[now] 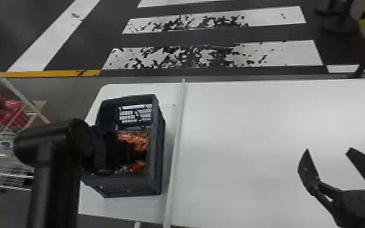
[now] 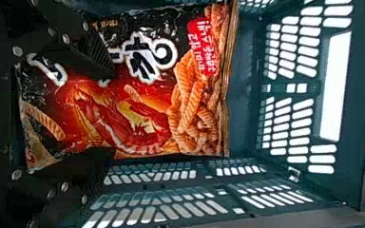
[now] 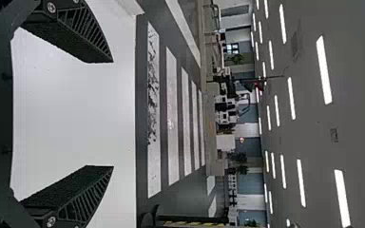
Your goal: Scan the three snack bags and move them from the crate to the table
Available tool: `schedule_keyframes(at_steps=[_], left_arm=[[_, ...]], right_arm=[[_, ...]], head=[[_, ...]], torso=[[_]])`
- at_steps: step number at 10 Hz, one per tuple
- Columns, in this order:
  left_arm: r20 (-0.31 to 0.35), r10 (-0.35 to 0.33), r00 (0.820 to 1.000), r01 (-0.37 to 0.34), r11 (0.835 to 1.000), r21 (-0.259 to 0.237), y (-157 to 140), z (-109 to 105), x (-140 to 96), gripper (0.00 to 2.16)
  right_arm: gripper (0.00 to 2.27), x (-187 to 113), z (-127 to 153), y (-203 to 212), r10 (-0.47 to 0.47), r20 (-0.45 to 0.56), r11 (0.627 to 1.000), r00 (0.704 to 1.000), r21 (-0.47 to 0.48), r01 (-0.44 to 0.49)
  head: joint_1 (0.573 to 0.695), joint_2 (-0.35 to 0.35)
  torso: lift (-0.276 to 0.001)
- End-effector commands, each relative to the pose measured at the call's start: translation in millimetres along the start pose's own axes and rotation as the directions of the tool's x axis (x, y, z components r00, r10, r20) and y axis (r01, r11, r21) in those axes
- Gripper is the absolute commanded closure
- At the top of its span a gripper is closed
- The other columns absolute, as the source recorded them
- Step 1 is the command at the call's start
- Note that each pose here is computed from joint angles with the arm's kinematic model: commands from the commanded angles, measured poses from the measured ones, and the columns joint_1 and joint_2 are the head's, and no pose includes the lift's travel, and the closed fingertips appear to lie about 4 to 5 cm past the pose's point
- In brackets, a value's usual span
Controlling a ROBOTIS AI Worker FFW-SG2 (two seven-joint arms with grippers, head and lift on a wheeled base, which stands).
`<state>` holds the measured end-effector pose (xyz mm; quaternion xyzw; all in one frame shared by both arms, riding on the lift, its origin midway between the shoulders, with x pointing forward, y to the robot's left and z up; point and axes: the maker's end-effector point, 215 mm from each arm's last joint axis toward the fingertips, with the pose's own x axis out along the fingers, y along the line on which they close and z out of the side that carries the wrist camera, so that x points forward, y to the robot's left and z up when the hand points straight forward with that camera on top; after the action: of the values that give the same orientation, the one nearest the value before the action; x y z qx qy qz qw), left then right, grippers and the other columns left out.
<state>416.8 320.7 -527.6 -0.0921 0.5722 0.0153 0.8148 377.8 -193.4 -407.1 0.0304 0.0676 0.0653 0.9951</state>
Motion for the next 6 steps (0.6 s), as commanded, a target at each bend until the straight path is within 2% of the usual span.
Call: schedule_keyframes(at_steps=[1,3,5,6], left_arm=[[-0.006,-0.05,0.999,0.05,0.998,-0.033,0.3,-5.0,0.0,0.8],[0.006,-0.056,0.998,0.057,0.997,-0.043,1.7,-4.0,-3.3,1.44],[0.029,-0.036,0.999,0.037,0.999,-0.039,9.3,-7.2,-11.6,1.72],[0.053,-0.031,0.998,0.033,0.999,-0.037,13.1,-5.3,-19.7,1.72]], right_arm=[[0.09,-0.7,-2.0,1.9,0.005,-0.004,1.0,1.0,-0.003,-0.005],[0.09,-4.1,-0.7,2.4,0.005,0.004,1.0,1.0,0.002,-0.005],[0.09,-8.8,3.3,2.5,0.002,0.02,1.0,1.0,0.013,-0.002],[0.09,-10.4,1.0,3.3,0.0,0.015,1.0,1.0,0.023,0.0]], head=[[0.695,0.187],[0.695,0.181],[0.695,0.189],[0.695,0.197]], torso=[[-0.062],[-0.062],[-0.062],[-0.062]])
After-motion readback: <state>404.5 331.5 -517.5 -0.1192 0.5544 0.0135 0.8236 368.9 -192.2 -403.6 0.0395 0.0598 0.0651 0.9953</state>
